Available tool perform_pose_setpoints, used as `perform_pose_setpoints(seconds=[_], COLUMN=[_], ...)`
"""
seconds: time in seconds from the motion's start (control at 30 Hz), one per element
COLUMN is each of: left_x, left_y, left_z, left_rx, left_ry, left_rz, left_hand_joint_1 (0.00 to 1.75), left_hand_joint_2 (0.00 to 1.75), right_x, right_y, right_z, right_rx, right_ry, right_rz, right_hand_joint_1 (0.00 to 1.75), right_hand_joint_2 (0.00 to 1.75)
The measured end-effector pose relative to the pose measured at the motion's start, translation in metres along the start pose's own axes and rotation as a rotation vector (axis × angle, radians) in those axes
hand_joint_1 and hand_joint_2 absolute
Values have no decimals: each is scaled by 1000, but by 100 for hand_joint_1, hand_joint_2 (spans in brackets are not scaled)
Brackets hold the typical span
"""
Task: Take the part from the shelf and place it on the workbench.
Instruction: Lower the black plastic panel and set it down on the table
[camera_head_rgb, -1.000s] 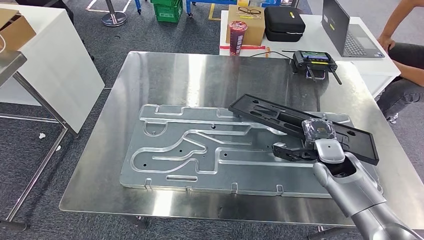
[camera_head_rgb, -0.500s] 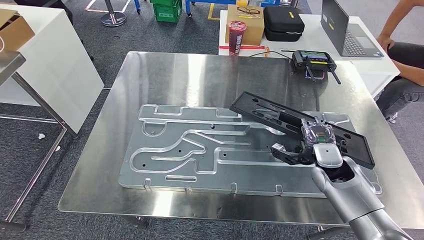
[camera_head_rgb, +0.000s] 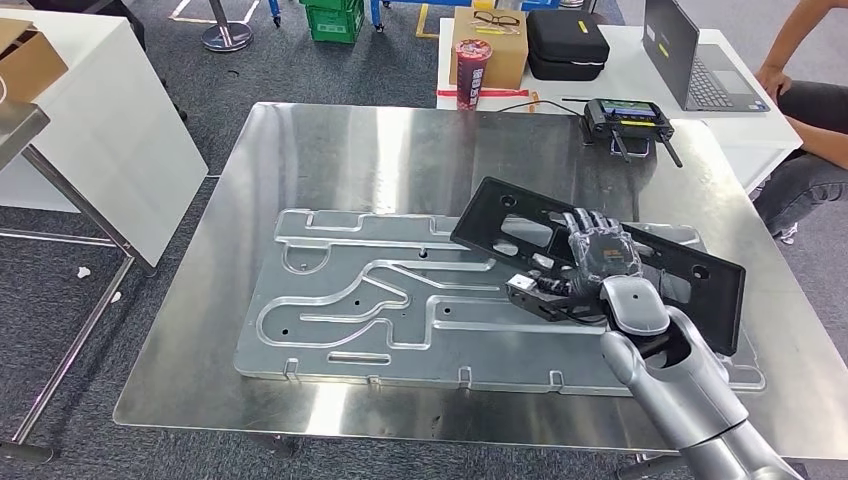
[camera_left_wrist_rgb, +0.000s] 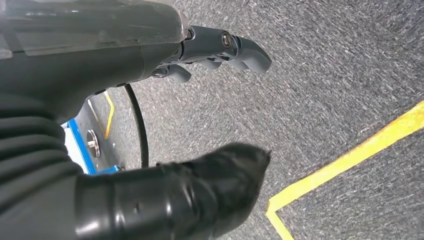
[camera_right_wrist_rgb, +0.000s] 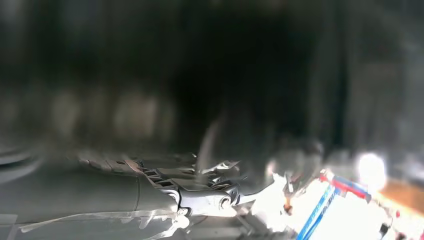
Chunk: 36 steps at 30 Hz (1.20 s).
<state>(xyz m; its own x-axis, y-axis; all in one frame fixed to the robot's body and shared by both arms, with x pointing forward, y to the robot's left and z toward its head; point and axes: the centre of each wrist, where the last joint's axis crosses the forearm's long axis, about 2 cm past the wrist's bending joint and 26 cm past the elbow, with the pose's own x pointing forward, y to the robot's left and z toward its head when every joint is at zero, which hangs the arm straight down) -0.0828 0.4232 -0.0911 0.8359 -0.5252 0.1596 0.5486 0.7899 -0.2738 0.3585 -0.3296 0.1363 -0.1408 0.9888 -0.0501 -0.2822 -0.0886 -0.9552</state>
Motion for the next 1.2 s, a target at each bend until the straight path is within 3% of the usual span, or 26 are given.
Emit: perform_pose_setpoints(seconds=[0.37, 0.73, 1.2], left_x=[4, 11, 21], left_y=[-7, -7, -8], left_z=[-5, -9, -13], left_rx=[1, -6, -12], left_ry=[-11, -30, -58], left_rz=[-4, -33, -44], left_hand_joint_1=[0, 0, 0], left_hand_joint_2=[0, 0, 0], right_x=[72, 166, 193], right_y=[-77, -125, -133], right_z=[17, 66, 95], right_rx=[-331, -517, -562], right_ry=[-160, -544, -723], right_rz=[-9, -99, -116], right_hand_joint_1=[0, 0, 0], right_hand_joint_2=[0, 0, 0])
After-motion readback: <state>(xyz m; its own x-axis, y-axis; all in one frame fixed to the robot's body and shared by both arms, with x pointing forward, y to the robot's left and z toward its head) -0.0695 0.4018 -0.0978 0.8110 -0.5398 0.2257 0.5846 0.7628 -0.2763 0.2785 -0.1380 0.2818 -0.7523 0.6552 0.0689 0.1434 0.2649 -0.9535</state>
